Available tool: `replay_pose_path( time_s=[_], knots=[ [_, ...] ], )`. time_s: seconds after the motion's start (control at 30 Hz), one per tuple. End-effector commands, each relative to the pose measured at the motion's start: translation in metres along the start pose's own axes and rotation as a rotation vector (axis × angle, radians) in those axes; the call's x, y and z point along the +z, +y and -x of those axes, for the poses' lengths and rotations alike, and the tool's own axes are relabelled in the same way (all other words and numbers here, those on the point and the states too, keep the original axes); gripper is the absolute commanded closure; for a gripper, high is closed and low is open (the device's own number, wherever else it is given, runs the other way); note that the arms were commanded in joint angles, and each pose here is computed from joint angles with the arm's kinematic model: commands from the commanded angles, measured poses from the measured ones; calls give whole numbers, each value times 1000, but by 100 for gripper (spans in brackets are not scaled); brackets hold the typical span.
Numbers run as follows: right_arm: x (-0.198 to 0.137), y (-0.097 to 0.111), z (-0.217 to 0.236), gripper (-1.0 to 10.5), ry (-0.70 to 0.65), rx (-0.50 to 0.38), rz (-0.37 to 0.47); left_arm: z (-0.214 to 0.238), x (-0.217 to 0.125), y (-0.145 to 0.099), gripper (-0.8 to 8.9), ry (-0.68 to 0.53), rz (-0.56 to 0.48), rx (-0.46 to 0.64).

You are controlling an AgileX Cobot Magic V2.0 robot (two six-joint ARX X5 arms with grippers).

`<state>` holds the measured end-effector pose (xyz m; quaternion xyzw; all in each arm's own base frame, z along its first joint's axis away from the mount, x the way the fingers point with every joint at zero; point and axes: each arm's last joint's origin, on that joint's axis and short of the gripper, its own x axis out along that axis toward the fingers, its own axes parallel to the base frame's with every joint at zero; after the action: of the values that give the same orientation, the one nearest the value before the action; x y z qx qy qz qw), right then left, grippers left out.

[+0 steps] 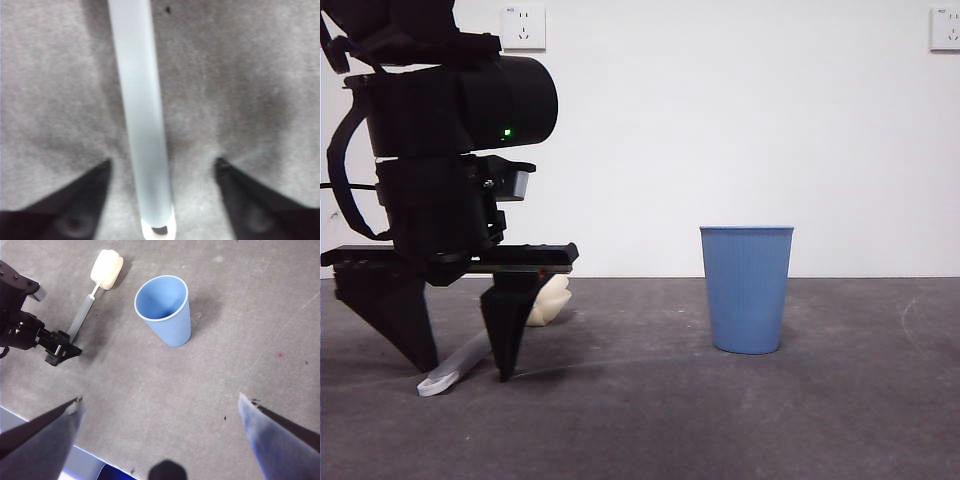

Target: Pick up the cup brush,pick up the cup,insert the brush into the cup,clean the cup,put the cup brush back,put the cup back to the fixed position on the table

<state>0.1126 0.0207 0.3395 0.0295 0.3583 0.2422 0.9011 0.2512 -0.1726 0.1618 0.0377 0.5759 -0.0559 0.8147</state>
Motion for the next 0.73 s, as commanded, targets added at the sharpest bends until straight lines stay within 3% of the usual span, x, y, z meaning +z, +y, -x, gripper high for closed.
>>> replay_pose_path(
  time_s=[0.03,0.67,0.73],
  knots=[
    [1,0,1,351,-8,1,-4,-6,-5,0,653,37,4,11],
    [1,0,1,351,-7,1,-8,-5,-14,5,662,148,-40,46],
    [1,0,1,351,-7,1,-11,-5,-15,6,712,155,-38,50]
  ],
)
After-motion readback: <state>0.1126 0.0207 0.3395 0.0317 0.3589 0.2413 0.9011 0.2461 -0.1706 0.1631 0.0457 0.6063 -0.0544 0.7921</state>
